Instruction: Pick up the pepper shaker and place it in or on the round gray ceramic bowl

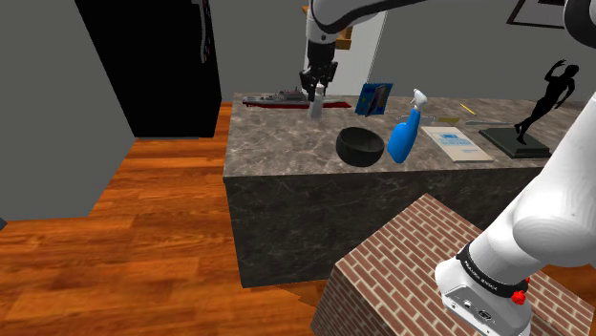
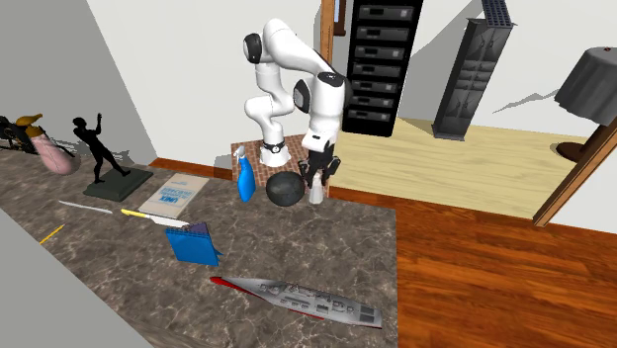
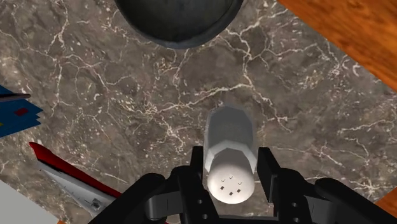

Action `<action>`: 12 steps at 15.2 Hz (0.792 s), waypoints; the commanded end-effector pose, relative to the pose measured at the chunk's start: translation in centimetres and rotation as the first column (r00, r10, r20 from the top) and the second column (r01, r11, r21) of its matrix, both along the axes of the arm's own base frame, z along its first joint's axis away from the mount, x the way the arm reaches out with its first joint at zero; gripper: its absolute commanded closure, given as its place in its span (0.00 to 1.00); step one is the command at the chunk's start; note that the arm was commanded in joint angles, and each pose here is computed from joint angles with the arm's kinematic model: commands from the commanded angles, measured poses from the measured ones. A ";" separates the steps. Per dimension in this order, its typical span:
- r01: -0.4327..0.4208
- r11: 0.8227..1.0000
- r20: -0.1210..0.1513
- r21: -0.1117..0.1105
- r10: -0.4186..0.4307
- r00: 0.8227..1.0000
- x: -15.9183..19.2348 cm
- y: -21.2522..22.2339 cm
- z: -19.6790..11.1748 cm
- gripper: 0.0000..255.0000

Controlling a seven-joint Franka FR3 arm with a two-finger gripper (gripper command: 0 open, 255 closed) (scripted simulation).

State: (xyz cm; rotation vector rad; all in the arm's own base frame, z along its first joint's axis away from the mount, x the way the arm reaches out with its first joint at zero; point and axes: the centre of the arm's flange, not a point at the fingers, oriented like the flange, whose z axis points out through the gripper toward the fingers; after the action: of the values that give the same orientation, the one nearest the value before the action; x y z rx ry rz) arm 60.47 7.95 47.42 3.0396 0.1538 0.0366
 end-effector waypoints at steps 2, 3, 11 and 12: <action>0.000 1.000 0.000 0.000 0.000 1.000 0.0 -0.1 1.7 1.00; 0.000 1.000 0.000 0.000 0.000 1.000 0.0 -0.1 2.3 1.00; 0.000 1.000 0.000 0.000 0.000 1.000 -3.5 -2.0 5.2 1.00; 0.000 1.000 0.000 0.000 0.000 1.000 -4.6 -2.6 5.4 1.00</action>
State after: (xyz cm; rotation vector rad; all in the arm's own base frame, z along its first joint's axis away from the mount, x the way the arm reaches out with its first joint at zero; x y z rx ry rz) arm 57.05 6.00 52.56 3.0397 0.1539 0.0350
